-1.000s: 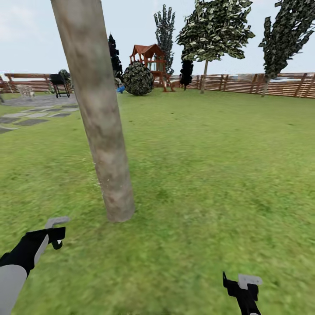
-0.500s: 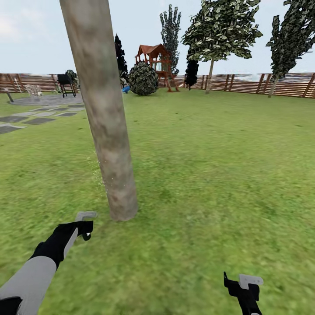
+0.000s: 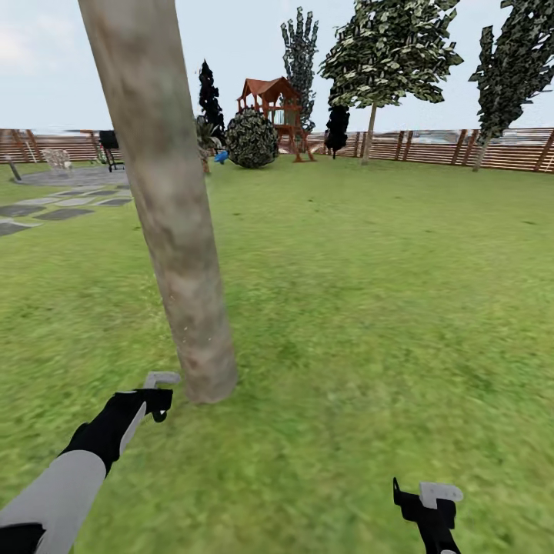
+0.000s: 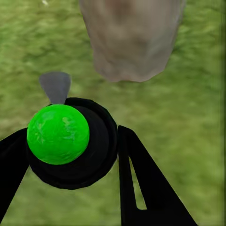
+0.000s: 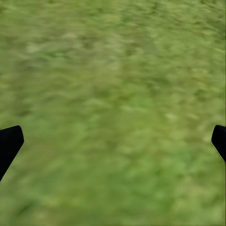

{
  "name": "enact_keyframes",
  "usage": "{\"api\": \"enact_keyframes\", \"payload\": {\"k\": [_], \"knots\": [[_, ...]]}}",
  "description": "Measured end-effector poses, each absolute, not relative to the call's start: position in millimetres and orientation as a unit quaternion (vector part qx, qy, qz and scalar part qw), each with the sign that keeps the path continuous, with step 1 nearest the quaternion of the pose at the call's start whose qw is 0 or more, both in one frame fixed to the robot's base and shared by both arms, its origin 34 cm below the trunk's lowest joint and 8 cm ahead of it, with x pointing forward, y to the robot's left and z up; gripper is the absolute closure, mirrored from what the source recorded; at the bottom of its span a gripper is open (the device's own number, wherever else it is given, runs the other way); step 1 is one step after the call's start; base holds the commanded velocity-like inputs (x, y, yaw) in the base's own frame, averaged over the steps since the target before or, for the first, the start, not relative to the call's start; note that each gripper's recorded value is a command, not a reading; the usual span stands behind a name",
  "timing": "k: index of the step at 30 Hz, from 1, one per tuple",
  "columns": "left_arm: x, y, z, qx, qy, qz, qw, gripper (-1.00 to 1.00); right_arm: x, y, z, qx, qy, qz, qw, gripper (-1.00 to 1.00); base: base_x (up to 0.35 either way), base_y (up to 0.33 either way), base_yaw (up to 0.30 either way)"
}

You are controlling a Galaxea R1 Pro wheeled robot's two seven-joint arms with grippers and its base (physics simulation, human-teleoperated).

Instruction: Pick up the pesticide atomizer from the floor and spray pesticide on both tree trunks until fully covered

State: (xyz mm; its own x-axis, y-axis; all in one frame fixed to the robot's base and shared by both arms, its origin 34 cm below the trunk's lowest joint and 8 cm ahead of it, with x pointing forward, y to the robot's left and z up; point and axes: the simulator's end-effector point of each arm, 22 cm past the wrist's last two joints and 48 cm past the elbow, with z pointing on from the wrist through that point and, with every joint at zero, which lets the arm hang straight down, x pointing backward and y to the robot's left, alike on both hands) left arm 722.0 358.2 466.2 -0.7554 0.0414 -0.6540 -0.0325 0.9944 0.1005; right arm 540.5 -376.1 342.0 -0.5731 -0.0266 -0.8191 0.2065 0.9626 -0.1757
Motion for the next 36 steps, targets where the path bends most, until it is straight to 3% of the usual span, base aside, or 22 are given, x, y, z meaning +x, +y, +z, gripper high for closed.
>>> {"api": "enact_keyframes", "payload": {"k": [9,20,27,32,36], "knots": [[732,338,477,0.007,0.93,0.041,0.366,1.0,540,-376,342,0.051,0.878,-0.127,0.459,-1.0,0.009,-0.211,0.0],[733,340,479,0.004,0.929,0.04,0.367,1.0,541,-376,342,0.051,0.878,-0.127,0.459,-1.0,0.183,0.026,0.0],[733,414,498,-0.013,0.925,0.082,0.372,1.0,540,-376,342,0.05,0.878,-0.127,0.459,-1.0,0.0,0.0,0.0],[753,328,505,0.002,0.923,0.025,0.383,1.0,540,-376,342,0.051,0.878,-0.127,0.459,-1.0,0.0,0.0,0.0],[755,338,520,0.005,0.926,0.025,0.376,1.0,540,-376,342,0.05,0.878,-0.127,0.459,-1.0,0.0,0.0,0.0]]}}
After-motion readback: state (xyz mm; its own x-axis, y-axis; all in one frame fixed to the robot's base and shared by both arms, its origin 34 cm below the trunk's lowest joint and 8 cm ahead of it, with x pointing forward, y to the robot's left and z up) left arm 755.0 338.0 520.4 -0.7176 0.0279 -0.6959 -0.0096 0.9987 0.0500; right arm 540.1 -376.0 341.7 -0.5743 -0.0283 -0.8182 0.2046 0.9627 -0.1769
